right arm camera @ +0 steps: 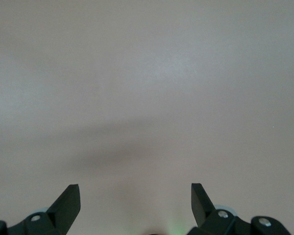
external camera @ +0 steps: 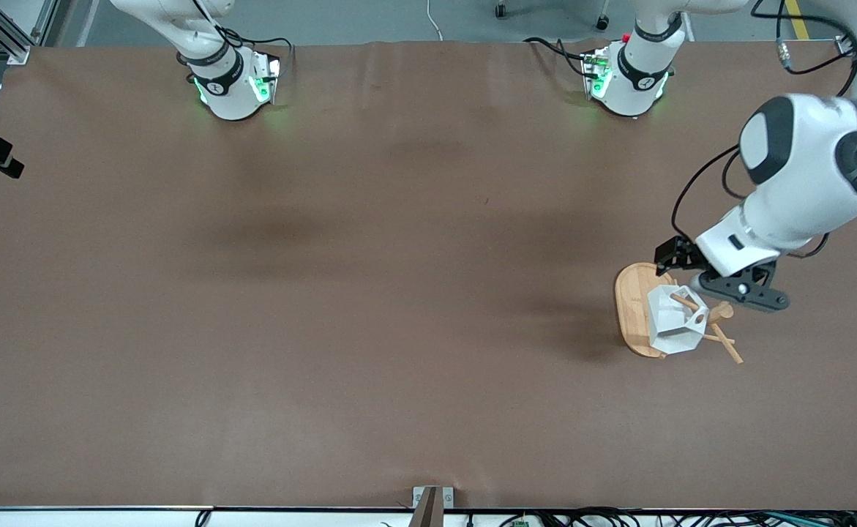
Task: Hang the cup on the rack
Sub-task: 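Open the left gripper and withdraw it from the cup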
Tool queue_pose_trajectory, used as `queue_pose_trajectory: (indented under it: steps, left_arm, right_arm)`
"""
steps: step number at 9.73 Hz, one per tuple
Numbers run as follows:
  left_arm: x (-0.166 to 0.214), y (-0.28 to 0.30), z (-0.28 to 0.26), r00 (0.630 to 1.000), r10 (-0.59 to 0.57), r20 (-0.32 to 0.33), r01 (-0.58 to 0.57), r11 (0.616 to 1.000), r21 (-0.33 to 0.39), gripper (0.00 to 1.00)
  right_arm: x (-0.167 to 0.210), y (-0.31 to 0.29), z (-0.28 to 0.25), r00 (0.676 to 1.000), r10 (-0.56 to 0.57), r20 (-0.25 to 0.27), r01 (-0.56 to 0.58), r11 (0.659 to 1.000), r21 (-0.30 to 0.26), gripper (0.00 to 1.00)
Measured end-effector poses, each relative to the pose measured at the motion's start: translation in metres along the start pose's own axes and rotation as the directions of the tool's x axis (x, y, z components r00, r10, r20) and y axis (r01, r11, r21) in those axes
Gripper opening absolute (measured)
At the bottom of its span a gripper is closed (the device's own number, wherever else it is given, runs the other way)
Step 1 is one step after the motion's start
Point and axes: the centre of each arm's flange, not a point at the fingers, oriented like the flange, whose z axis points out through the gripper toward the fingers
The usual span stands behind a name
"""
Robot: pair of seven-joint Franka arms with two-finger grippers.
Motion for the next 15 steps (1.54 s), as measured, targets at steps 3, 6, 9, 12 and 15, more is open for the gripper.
queue_pose_trajectory:
  steps: [3, 6, 9, 12, 15]
  left_arm:
    - [-0.025, -0.006, -0.078, 0.993, -0.093, -0.07, 0.093, 0.996, 0.0, 1.0]
    - [-0.043, -0.024, -0.127, 0.996, -0.083, -0.045, 0.083, 0.997, 0.0, 1.0]
    - [-0.054, -0.012, -0.161, 0.985, -0.173, 0.004, 0.173, 0.985, 0.015, 1.0]
    - [-0.061, -0.009, -0.172, 0.986, -0.164, -0.003, 0.164, 0.983, 0.081, 1.0]
    - [-0.062, -0.019, -0.181, 0.983, -0.18, -0.023, 0.181, 0.98, 0.085, 1.0]
  right_arm:
    - [0.0, 0.0, 0.0, 1.0, 0.0, 0.0, 0.0, 1.0, 0.0, 1.0]
    - [0.0, 0.0, 0.0, 1.0, 0.001, 0.0, -0.001, 1.0, 0.0, 1.0]
    - [0.0, 0.0, 0.0, 1.0, 0.001, 0.0, -0.001, 1.0, 0.0, 1.0]
    - [0.0, 0.0, 0.0, 1.0, 0.001, 0.0, -0.001, 1.0, 0.0, 1.0]
    - [0.0, 0.0, 0.0, 1.0, 0.001, 0.0, -0.001, 1.0, 0.0, 1.0]
